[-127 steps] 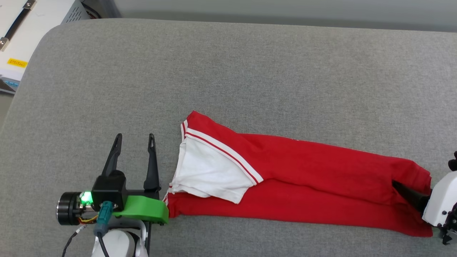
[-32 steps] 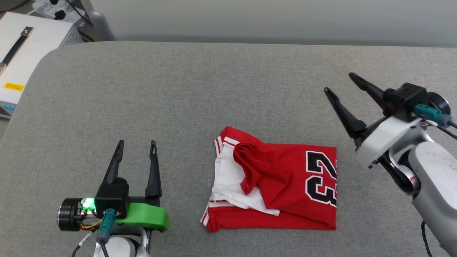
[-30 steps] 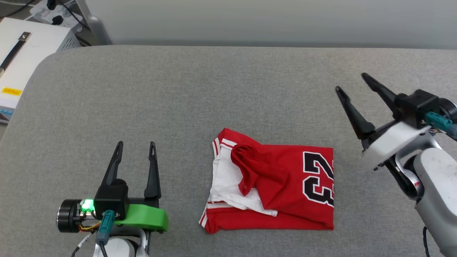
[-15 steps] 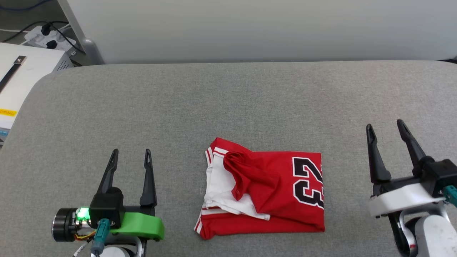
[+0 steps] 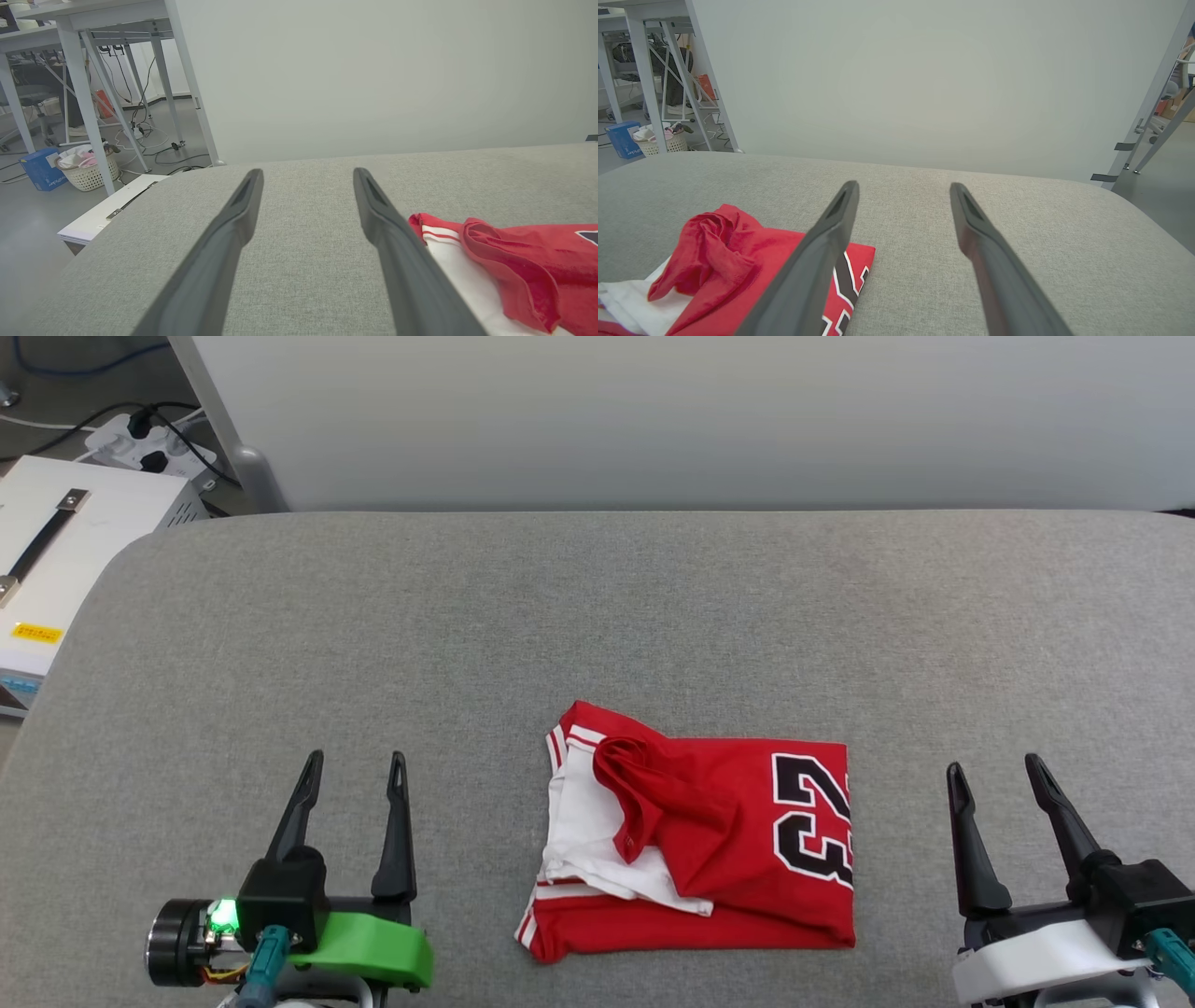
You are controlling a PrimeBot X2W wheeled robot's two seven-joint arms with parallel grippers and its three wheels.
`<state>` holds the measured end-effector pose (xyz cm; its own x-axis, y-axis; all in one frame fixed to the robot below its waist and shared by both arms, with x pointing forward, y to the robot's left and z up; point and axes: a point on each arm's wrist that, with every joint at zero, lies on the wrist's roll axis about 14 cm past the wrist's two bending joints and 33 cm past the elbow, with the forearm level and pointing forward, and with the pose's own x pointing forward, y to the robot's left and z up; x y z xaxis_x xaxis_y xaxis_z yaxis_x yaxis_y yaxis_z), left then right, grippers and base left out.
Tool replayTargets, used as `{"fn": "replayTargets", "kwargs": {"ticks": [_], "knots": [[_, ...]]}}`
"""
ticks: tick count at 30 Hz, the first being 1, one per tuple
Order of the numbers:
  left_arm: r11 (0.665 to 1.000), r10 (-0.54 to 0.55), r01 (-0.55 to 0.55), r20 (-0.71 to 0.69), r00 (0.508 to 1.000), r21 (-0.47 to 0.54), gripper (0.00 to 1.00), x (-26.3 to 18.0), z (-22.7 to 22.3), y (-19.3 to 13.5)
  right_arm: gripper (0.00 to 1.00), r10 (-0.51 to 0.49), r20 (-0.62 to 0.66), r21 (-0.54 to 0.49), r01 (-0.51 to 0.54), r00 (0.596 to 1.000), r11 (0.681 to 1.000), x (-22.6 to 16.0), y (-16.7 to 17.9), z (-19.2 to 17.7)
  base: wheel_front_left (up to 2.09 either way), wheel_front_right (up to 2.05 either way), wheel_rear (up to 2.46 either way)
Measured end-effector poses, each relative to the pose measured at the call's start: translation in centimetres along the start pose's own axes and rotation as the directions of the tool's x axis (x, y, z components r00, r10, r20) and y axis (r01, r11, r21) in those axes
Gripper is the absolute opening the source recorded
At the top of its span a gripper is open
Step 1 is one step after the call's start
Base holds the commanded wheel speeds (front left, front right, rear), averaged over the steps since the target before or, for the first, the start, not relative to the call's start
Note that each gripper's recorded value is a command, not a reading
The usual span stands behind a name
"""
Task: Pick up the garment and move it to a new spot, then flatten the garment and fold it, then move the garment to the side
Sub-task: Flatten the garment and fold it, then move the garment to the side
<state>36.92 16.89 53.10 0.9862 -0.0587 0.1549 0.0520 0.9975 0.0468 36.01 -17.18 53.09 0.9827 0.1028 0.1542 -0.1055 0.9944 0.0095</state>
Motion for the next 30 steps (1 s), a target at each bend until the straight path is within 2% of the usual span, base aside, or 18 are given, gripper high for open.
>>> {"fn": "replayTargets", "kwargs": {"ticks": [10,13,18,20,22,26,30], "knots": [[1.000,0.008,-0.008,-0.029,1.000,-0.004,1.00,-0.4,-0.9,0.2,1.00,0.004,0.003,-0.005,-0.004,1.000,1.000,0.2,0.1,0.0,0.00,0.00,0.00],[1.000,0.009,-0.009,-0.038,0.999,-0.006,1.00,-0.5,-1.1,0.3,1.00,-0.006,0.069,-0.024,0.007,0.998,1.000,1.7,-0.8,2.0,0.00,0.00,0.00],[1.000,0.017,-0.018,-0.059,0.998,-0.006,1.00,-0.7,-1.8,0.5,1.00,0.036,0.197,-0.108,-0.015,0.980,0.994,4.9,-2.3,6.4,0.00,0.00,0.00],[1.000,0.020,-0.021,-0.066,0.998,-0.007,1.00,-0.7,-2.0,0.5,1.00,0.069,0.193,-0.130,-0.045,0.979,0.991,6.2,-2.3,7.3,0.00,0.00,0.00],[1.000,0.023,-0.023,-0.073,0.997,-0.007,1.00,-0.7,-2.3,0.6,1.00,0.110,0.139,-0.130,-0.092,0.984,0.987,7.7,-1.9,7.4,0.00,0.00,0.00],[1.000,0.027,-0.028,-0.082,0.996,-0.009,1.00,-0.5,-2.6,0.6,1.00,0.185,-0.055,-0.094,-0.189,0.981,0.977,9.8,-1.2,6.0,0.00,0.00,0.00],[0.999,0.033,-0.034,-0.084,0.996,-0.009,1.00,-0.3,-2.7,0.8,1.00,0.235,-0.299,0.007,-0.244,0.925,0.970,9.9,-0.8,2.6,0.00,0.00,0.00]]}}
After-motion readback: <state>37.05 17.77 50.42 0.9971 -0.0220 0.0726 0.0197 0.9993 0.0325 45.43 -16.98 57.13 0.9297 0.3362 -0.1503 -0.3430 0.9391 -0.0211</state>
